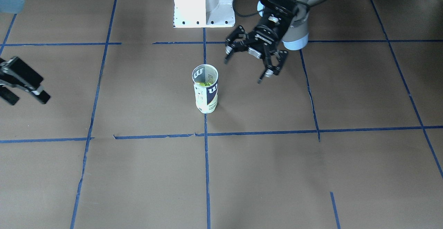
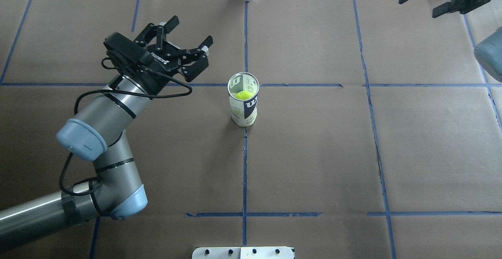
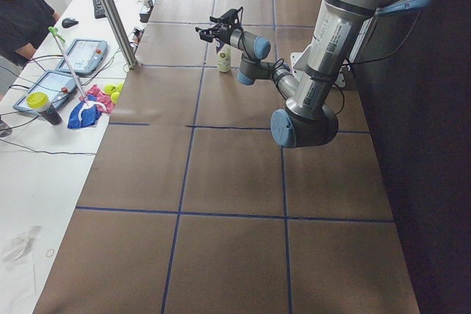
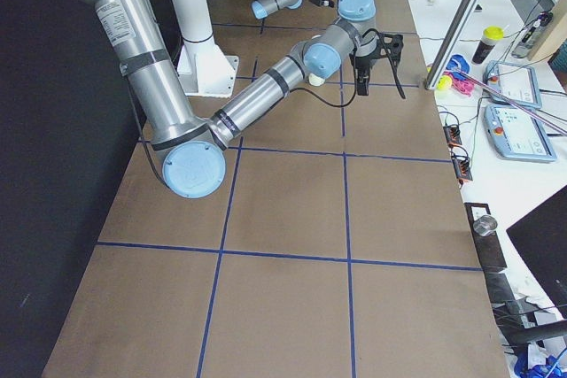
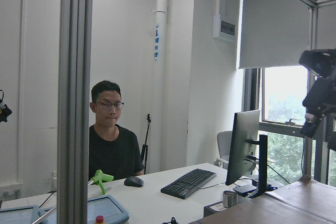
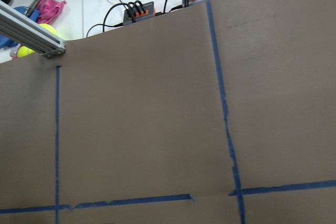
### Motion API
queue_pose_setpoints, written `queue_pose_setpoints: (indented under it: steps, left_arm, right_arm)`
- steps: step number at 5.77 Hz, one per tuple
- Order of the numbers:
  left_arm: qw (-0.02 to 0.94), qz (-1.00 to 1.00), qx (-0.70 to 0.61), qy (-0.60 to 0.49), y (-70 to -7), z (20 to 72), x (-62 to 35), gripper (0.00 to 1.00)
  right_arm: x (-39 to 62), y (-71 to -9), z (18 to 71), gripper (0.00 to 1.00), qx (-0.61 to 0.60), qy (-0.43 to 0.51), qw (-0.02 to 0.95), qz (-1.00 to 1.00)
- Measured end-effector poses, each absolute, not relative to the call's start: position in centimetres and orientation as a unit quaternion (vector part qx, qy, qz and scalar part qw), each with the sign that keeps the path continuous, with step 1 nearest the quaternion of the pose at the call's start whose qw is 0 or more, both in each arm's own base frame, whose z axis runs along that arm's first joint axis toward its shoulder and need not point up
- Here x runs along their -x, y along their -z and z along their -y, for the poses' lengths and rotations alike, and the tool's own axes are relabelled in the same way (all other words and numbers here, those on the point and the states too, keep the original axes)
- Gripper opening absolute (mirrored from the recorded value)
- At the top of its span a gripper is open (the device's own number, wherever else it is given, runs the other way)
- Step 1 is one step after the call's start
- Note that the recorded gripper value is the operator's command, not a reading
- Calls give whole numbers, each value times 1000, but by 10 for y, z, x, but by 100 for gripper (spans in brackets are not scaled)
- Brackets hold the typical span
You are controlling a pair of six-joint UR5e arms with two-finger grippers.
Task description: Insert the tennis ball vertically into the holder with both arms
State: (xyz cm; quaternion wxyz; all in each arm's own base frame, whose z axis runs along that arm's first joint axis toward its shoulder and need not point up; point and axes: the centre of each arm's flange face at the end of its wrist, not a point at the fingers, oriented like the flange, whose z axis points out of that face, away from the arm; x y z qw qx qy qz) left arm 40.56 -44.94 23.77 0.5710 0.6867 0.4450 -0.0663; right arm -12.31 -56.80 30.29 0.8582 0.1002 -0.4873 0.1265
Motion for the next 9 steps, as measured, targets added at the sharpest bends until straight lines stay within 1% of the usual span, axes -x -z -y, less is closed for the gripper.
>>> queue_pose_setpoints:
  steps: [2,3,4,5,7,9]
  left_arm:
    - [659,-423,-621,30,-328,511,-327,100]
    - [724,-409,-555,-1,-373,549,-258,100]
    - [781,-403,-476,-14,-411,575,-191,100]
    - [828,-407,-386,-15,-448,589,-134,100]
    - [878,-423,-223,-18,-519,584,-40,100]
    - [907,-409,-100,9,-588,554,-10,100]
  right_arm:
    - [63,-383,558,100,-113,-99,881,449]
    - [41,-415,548,100,-110,-93,888,436]
    - [22,-443,535,100,-105,-88,893,429]
    - [4,-469,523,100,-101,-80,897,422]
    - [-24,-512,514,100,-83,-47,911,401]
    - [-34,-546,509,100,-61,-19,918,391]
